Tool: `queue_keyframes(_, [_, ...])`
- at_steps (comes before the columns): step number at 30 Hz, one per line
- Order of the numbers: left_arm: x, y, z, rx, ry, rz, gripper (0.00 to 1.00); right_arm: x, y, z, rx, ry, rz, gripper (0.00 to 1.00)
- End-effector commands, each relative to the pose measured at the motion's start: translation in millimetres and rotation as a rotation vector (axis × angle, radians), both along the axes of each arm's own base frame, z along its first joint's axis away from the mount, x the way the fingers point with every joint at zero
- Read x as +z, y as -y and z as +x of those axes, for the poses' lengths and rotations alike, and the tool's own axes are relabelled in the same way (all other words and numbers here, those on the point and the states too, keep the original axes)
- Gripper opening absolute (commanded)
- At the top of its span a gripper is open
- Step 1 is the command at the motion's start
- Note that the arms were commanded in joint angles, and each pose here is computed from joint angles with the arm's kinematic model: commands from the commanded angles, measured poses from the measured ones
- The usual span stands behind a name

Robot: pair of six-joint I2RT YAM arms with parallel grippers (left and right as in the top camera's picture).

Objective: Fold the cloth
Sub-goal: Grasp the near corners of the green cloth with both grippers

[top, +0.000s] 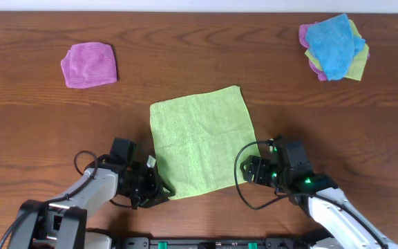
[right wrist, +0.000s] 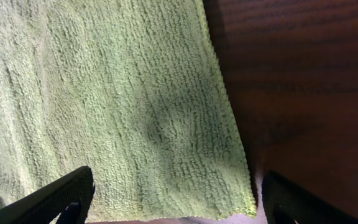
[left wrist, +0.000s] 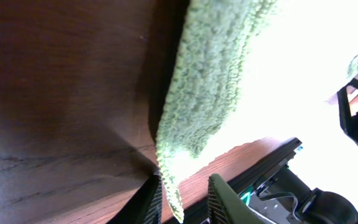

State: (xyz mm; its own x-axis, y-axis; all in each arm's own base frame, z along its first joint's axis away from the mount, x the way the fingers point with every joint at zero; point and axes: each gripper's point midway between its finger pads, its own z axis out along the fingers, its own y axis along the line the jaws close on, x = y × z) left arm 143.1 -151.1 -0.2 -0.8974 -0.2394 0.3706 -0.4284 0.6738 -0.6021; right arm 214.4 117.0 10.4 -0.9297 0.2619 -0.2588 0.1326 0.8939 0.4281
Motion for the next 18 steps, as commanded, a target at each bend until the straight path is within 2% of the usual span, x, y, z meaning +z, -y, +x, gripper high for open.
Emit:
queue_keyframes(1, [-16,-17,0,0.000,0.011,0.120,0.29,-16,2,-18,-0.012,-0.086,0.001,0.87])
queue_keyframes(8, [-24,-28,3,0.030,0.008,0.203,0.46,-12,-5,-15,0.003,-0.072,0.042,0.87])
queue_keyframes(18, [-25,-27,23,0.110,0.043,0.212,0.51,-10,-9,-13,0.002,-0.067,0.062,0.86])
